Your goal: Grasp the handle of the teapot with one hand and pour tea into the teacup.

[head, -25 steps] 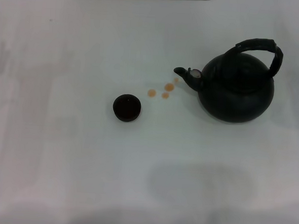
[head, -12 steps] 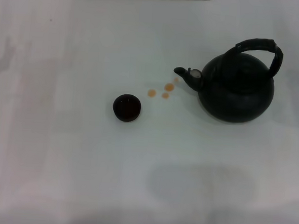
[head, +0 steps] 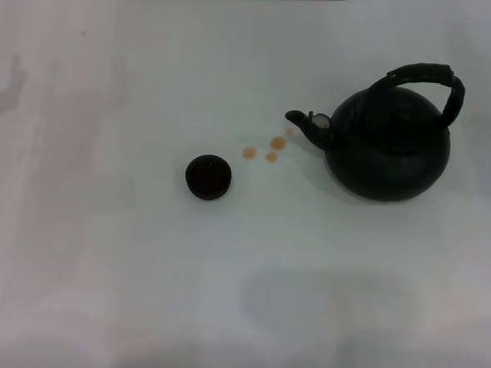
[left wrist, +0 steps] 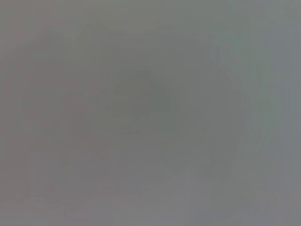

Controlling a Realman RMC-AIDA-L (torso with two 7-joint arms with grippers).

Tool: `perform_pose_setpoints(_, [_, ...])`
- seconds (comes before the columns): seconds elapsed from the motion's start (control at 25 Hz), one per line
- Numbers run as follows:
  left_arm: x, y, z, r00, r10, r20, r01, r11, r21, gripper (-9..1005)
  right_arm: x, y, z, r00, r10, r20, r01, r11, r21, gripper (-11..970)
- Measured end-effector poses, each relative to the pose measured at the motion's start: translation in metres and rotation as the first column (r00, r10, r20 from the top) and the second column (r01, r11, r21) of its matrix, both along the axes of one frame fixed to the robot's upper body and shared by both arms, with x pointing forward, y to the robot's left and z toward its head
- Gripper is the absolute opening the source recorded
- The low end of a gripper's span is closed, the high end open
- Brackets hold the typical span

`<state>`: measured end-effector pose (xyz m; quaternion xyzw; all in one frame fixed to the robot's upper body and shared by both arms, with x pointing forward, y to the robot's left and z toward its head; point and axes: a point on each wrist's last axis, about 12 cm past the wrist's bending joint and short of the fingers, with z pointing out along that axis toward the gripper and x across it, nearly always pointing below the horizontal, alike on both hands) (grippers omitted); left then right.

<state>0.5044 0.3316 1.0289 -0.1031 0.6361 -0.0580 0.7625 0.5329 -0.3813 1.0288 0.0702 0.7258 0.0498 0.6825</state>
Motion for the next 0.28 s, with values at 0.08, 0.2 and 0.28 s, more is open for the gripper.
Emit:
perform_pose_setpoints(0.08, [0.0007,-0.0003,0.0003,1.0,0.001,0.001,-0.001,1.0,-0.001,888,0.0031,0.0012,0.0017,1.0,0.004,0.004,-0.004,1.0,-0.001,634])
perform_pose_setpoints(0.2, [0.001,-0.0005,0.0005,1.0,0.003,0.002,-0.003,1.0,-0.002,888,0.0061,0.0022,0.0034,1.0,0.007,0.007,-0.007,1.0,-0.003,634])
perform_pose_setpoints(0.28, [0.0009,-0.0001,0.0005,1.0,0.006,0.003,-0.006,1.0,-0.004,888,0.0066,0.0023,0.0033,1.0,0.007,0.005,-0.007,1.0,-0.003,634])
